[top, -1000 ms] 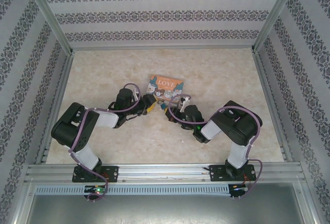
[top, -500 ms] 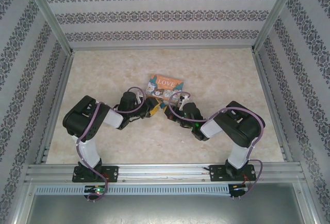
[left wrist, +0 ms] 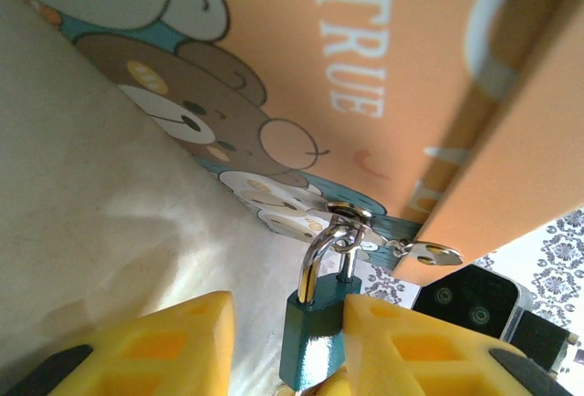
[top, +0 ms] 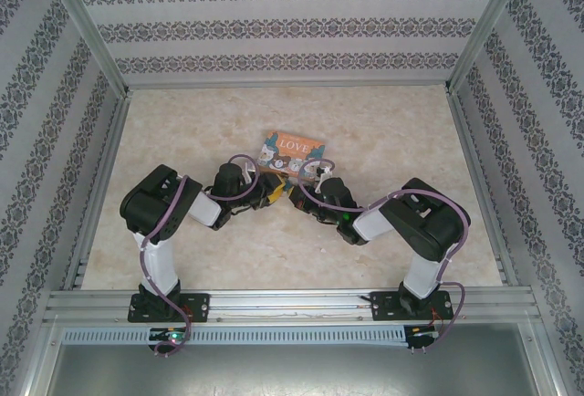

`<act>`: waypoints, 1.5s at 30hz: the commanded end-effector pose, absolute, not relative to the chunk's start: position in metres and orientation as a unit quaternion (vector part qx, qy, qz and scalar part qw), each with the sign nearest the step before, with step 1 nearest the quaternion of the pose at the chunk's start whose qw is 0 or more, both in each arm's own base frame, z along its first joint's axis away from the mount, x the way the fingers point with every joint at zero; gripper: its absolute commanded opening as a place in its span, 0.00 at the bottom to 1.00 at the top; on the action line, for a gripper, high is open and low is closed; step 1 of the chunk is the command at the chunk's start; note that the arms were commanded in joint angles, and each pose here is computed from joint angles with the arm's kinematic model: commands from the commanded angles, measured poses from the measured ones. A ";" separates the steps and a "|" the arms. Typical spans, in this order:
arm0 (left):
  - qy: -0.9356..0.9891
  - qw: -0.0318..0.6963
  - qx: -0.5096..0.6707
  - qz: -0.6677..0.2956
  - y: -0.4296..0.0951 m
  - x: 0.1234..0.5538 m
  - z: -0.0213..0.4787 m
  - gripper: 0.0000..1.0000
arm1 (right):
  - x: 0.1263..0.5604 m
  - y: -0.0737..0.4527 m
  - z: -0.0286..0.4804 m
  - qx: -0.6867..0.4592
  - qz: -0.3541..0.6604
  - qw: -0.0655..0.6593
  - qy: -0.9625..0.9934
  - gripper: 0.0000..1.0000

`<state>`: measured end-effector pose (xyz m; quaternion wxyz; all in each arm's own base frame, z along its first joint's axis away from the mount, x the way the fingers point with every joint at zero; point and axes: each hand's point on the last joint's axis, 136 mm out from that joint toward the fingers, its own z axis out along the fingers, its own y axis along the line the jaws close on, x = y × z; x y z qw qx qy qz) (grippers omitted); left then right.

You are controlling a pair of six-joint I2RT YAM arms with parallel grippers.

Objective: Unlock the padlock with the key

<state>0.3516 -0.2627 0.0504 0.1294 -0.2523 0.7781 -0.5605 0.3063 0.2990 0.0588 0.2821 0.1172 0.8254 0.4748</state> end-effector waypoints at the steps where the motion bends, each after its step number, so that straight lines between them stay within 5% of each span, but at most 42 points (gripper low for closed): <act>1: 0.770 0.132 -0.242 -0.575 -0.273 0.355 0.057 0.35 | 0.310 0.316 0.093 0.102 0.524 0.283 0.797 0.00; 10: 0.767 0.131 -0.238 -0.581 -0.279 0.359 0.061 0.34 | 0.308 0.317 0.093 0.110 0.529 0.270 0.797 0.00; 17: 0.768 0.130 -0.238 -0.580 -0.279 0.359 0.060 0.21 | 0.306 0.315 0.092 0.118 0.528 0.266 0.798 0.00; 23: 0.782 0.141 -0.226 -0.563 -0.277 0.358 0.066 0.11 | 0.304 0.306 0.094 0.115 0.510 0.283 0.804 0.19; 31: 0.780 0.143 -0.241 -0.560 -0.272 0.356 0.079 0.03 | 0.299 0.278 0.113 0.081 0.455 0.350 0.815 0.33; 45: 0.801 0.096 -0.298 -0.510 -0.257 0.335 0.102 0.00 | 0.272 0.249 0.194 -0.259 0.193 0.548 0.772 0.63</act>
